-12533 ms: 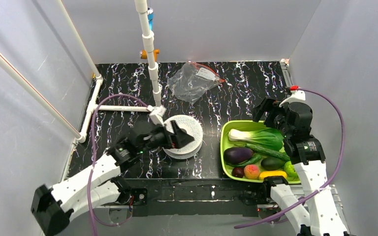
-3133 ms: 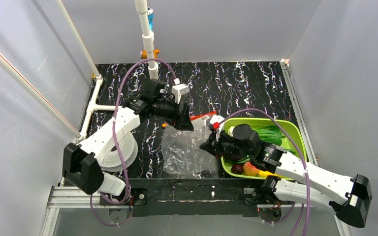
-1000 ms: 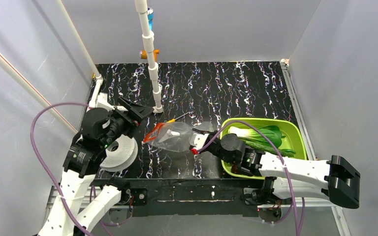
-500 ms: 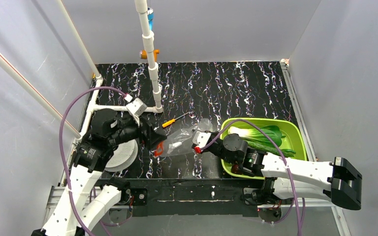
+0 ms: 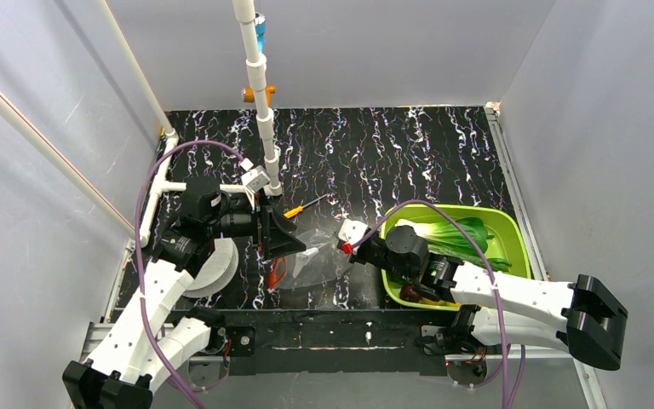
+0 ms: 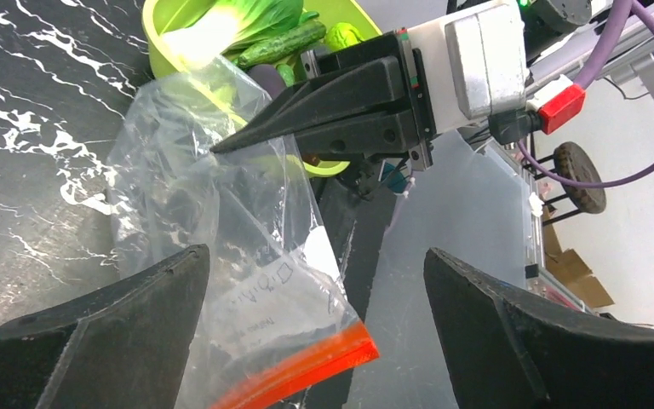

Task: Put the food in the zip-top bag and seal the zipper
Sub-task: Open the zipper of the food storage bag at the center of the board.

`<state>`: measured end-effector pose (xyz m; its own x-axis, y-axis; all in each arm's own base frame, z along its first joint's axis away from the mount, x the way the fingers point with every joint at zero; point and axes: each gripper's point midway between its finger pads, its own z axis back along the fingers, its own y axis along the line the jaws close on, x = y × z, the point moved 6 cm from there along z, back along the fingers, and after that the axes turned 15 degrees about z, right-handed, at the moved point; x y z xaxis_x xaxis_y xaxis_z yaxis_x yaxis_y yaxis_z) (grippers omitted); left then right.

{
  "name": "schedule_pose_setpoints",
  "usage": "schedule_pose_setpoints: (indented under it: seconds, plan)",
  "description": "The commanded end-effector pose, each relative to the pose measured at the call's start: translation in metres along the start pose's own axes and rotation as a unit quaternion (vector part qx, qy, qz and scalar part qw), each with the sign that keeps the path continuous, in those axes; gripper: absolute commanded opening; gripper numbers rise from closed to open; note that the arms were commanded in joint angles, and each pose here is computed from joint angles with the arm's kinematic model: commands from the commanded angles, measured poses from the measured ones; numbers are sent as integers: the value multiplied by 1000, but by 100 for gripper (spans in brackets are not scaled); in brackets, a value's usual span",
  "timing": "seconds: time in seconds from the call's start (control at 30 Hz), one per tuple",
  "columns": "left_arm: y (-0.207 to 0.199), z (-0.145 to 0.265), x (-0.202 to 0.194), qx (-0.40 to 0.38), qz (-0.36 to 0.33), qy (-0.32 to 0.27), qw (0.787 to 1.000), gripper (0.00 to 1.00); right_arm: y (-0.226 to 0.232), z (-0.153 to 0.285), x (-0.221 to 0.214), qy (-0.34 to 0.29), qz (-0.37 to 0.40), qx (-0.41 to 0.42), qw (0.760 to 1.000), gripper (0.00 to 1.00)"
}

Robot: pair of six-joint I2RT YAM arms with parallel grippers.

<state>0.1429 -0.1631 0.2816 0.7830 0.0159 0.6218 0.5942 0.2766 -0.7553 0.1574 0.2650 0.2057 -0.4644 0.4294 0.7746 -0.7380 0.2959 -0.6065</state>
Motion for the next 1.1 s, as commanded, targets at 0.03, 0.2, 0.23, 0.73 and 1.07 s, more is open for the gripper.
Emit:
schedule_pose_setpoints:
  seconds: [0.03, 0.2, 0.23, 0.73, 1.07]
  plan:
    - [14, 4, -2, 71, -5, -2, 997, 79, 4, -5, 6, -22, -33, 27, 999, 1]
    - [26, 8, -10, 118, -2, 31, 993, 63, 1, -11, 0, -8, -55, 32, 998, 1]
    - [24, 10, -11, 117, -6, 36, 992, 68, -2, -11, -1, -5, -62, 27, 998, 1]
    - [-1, 20, -17, 89, -61, 12, 994, 98, 4, -20, 0, 13, -101, 103, 989, 1]
    - [23, 18, -28, 181, -63, 44, 980, 52, -12, -22, 0, 11, -134, 66, 989, 1]
